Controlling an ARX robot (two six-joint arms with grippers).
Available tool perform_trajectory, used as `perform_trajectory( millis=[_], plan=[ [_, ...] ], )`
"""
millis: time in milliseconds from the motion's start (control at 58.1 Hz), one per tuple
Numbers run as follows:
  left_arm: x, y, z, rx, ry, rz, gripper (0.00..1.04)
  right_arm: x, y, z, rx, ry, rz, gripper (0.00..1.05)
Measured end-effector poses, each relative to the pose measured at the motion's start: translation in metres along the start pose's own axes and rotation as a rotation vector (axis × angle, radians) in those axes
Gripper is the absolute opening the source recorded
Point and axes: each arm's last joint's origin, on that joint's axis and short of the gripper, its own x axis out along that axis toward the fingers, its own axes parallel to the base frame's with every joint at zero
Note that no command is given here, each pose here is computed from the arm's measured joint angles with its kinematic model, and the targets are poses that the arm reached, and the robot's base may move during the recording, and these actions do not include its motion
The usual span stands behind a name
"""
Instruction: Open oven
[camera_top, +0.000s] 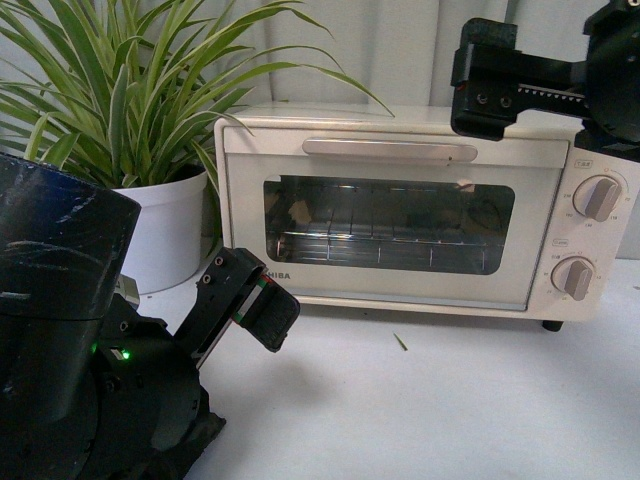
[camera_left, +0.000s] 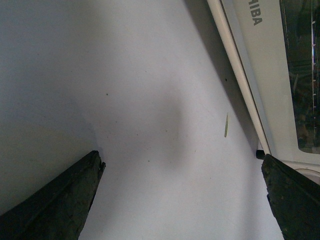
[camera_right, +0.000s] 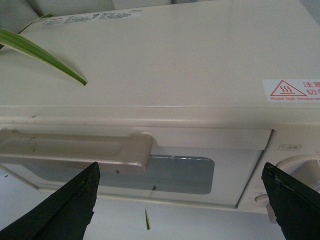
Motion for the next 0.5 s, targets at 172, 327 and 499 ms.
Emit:
perform_trajectory(
  millis=[172, 327, 499],
  plan=[
    [0.000, 0.000, 0.000, 0.000, 0.003, -0.001, 0.98, 0.015, 0.007, 0.000, 0.015, 0.037, -0.021, 0.95],
    [0.000, 0.000, -0.001, 0.001, 0.004, -0.002, 0.98, 0.021, 0.008, -0.002, 0.029, 0.050, -0.044, 0.95],
    [0.000, 0.000, -0.001, 0.000, 0.004, -0.002, 0.98, 0.025, 0.009, 0.001, 0.044, 0.057, -0.049, 0.95]
  ],
)
